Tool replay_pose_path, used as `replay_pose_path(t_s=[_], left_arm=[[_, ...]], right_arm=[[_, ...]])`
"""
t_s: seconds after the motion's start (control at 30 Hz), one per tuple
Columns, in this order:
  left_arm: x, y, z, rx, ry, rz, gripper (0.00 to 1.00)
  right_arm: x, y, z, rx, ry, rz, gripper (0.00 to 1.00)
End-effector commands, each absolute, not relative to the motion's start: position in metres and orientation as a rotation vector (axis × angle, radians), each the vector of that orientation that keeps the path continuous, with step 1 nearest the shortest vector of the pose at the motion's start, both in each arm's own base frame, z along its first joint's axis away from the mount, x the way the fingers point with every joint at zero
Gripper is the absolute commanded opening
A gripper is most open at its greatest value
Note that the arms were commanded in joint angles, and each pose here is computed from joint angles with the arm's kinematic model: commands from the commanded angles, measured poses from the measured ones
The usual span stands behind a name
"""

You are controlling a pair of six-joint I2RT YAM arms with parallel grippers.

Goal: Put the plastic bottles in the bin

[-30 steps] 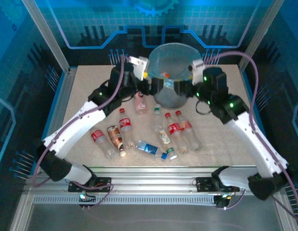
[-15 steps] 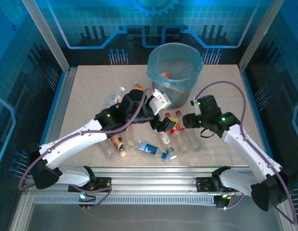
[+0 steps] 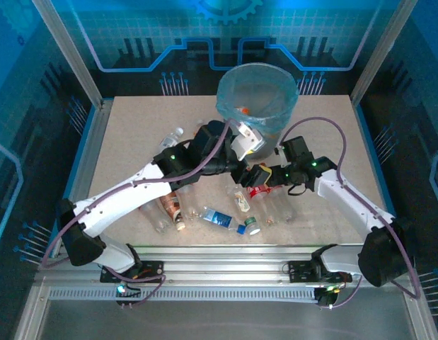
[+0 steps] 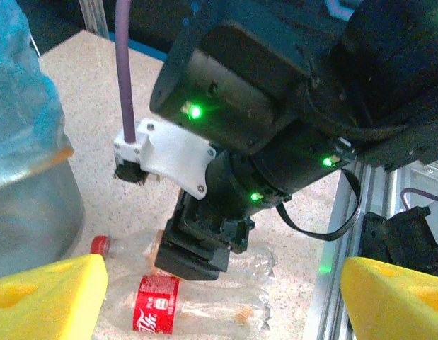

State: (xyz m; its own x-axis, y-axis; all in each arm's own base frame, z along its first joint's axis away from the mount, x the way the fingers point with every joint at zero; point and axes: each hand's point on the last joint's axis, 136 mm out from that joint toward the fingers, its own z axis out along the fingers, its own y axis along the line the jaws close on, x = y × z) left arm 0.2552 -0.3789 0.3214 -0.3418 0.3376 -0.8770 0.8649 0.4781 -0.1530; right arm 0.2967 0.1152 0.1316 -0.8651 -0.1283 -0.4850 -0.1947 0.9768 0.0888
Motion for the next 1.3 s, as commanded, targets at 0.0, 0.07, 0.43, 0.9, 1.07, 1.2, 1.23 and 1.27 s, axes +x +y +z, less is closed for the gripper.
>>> replay_pose_path(t_s=[0.0, 0.07, 0.43, 0.9, 1.07, 1.2, 1.23, 1.27], left_arm=[[0.258, -0.38, 0.292, 0.988, 1.943, -0.793, 0.87], [0.262, -0.382, 0.286, 0.999, 1.919, -0.772, 0.87], [0.267, -0.395, 0.252, 0.998, 1.932, -0.814, 0.87], [0.274, -0.393, 0.245, 0.858, 2.067, -0.837, 0.87], [0.278, -0.388, 0.239, 0.842, 2.079, -0.808, 0.87], [0.282, -0.381, 0.233, 0.817, 2.118, -0.792, 0.87], [0.282, -0.38, 0.232, 0.813, 2.124, -0.791, 0.87], [0.282, -0.379, 0.232, 0.812, 2.128, -0.789, 0.87]], right_arm=[[0.299, 0.114, 0.118, -0.191, 2.661, 0.196, 0.74], [0.301, 0.113, 0.115, -0.205, 2.667, 0.182, 0.74], [0.309, 0.109, 0.091, -0.219, 2.723, 0.135, 0.77], [0.304, 0.108, 0.079, -0.21, 2.785, 0.126, 0.79], [0.303, 0.107, 0.081, -0.213, 2.777, 0.122, 0.8], [0.305, 0.108, 0.079, -0.219, 2.785, 0.119, 0.8], [0.305, 0.109, 0.078, -0.22, 2.789, 0.121, 0.79], [0.306, 0.109, 0.077, -0.221, 2.792, 0.12, 0.79]])
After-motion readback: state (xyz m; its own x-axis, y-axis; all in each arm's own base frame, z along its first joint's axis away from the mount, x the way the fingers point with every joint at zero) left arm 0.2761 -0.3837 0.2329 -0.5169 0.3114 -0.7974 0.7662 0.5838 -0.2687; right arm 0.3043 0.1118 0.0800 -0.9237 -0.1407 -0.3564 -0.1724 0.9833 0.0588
